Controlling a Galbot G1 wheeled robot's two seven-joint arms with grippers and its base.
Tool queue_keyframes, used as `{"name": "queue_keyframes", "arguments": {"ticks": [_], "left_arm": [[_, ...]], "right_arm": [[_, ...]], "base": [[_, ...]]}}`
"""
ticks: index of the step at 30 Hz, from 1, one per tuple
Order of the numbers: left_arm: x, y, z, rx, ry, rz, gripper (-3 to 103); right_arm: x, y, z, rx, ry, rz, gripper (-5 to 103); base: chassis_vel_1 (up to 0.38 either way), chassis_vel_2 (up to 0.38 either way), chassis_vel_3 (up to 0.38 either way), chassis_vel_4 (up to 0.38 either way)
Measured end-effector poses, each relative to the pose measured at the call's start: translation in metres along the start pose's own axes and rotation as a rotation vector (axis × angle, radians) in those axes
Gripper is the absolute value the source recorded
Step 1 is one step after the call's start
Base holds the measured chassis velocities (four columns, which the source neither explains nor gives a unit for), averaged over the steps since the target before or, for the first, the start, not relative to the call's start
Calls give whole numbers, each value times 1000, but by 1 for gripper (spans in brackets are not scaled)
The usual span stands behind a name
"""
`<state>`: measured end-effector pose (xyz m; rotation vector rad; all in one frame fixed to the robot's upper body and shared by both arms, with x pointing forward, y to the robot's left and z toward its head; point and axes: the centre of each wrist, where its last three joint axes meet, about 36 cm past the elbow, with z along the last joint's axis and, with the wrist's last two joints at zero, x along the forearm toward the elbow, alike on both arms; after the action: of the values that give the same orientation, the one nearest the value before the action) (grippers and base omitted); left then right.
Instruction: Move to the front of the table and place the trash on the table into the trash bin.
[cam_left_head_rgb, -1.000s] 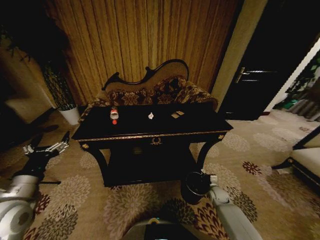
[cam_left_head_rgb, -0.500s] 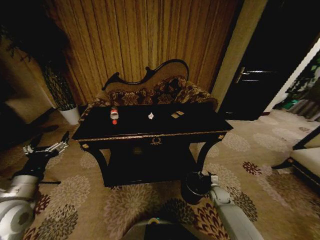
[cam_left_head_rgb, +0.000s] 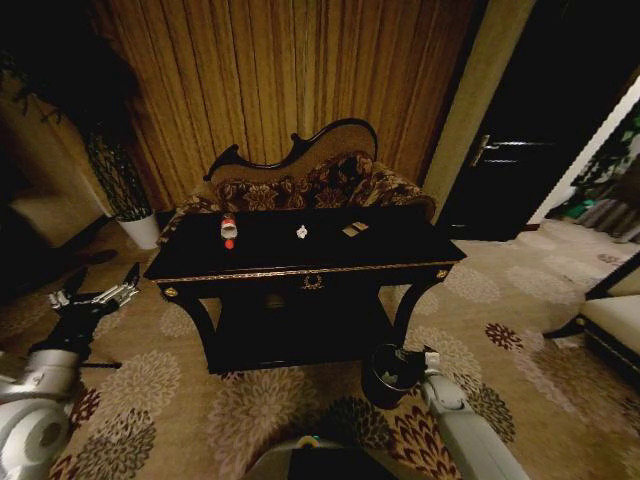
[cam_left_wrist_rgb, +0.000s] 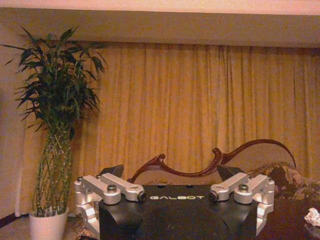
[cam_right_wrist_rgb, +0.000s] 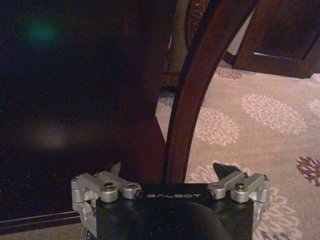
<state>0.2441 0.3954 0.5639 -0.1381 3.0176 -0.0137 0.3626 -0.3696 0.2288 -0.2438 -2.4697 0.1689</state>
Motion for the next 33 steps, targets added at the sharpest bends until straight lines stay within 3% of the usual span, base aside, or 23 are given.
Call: {"name": "queue_keyframes", "arguments": {"ticks": [5, 8, 9, 11, 20, 33], "left_arm": [[0, 0, 0, 1, -1, 0, 100], [-1, 0, 0, 1, -2, -1, 100], [-1, 0, 0, 1, -2, -1, 100], [-1, 0, 0, 2, -3, -2, 100], [0, 1, -4, -7, -14, -10, 100], [2, 1, -7, -10, 7, -32, 100]], "right_arm": [[3, -1, -4, -53, -7, -25, 100], [23, -6, -41, -171, -113, -87, 100], [23, -6, -41, -171, -113, -87, 100], [49, -8, -76, -201, -215, -141, 100], [150, 9, -152, -197, -493, -270, 100], [214, 18, -188, -165, -622, -333, 100]], "base": [[0, 0, 0, 0], [0, 0, 0, 0], [0, 0, 0, 0], [0, 0, 0, 0], [0, 0, 0, 0], [0, 0, 0, 0]]}}
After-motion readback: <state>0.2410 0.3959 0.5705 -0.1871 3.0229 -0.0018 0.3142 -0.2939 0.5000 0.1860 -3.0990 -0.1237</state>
